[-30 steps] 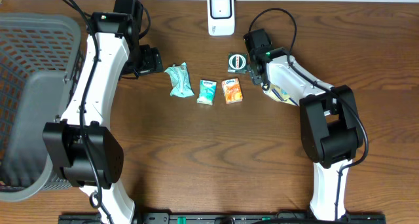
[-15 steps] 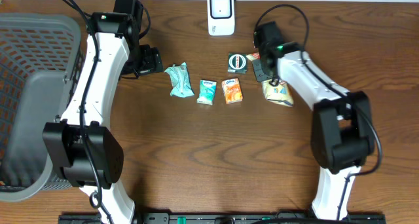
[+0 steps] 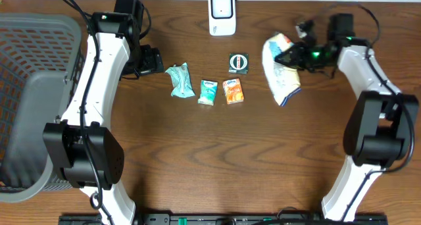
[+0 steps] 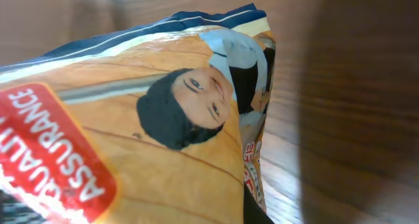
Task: Scan the item barcode
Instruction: 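Move the snack bag rightward and release it on the table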
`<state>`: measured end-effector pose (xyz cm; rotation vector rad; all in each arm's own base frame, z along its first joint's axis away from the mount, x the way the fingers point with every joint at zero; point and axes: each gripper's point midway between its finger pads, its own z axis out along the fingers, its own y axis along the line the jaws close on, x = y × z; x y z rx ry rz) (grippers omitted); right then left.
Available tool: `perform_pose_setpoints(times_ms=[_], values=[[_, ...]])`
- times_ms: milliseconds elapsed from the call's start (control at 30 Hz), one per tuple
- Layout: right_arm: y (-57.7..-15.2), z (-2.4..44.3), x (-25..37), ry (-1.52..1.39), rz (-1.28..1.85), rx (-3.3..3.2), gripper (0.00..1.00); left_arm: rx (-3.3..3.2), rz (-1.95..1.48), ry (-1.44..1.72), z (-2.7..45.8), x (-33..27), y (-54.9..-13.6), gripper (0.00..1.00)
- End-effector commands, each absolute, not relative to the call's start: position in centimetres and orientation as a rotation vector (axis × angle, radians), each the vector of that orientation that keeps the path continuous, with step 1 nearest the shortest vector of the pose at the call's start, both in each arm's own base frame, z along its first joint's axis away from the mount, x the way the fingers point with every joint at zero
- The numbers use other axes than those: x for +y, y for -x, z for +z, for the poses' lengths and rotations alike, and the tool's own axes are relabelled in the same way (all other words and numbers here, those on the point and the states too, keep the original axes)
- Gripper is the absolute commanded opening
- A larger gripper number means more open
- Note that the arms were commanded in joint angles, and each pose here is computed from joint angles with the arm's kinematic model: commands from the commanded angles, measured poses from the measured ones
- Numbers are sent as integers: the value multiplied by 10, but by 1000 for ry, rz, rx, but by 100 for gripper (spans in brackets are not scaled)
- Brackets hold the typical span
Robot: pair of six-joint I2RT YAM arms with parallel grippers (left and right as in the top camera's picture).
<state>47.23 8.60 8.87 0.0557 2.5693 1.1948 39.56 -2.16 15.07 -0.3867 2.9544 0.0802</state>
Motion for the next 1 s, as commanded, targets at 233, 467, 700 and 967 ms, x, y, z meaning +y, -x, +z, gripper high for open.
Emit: perform_pose_setpoints(times_ms=[233, 467, 700, 967], values=[[-470, 46, 15, -474, 1244, 2607, 5, 2965, 106, 368, 149, -18, -393, 98], [-467, 84, -42, -515, 754, 2657, 99, 2965, 105, 368, 149, -18, -393, 98], [-460, 147, -50, -441, 550, 2580, 84, 2965, 105, 368, 149, -18, -393, 98], [-457, 134, -12, -327, 516, 2658, 25, 2965, 106, 368, 149, -18, -393, 98]])
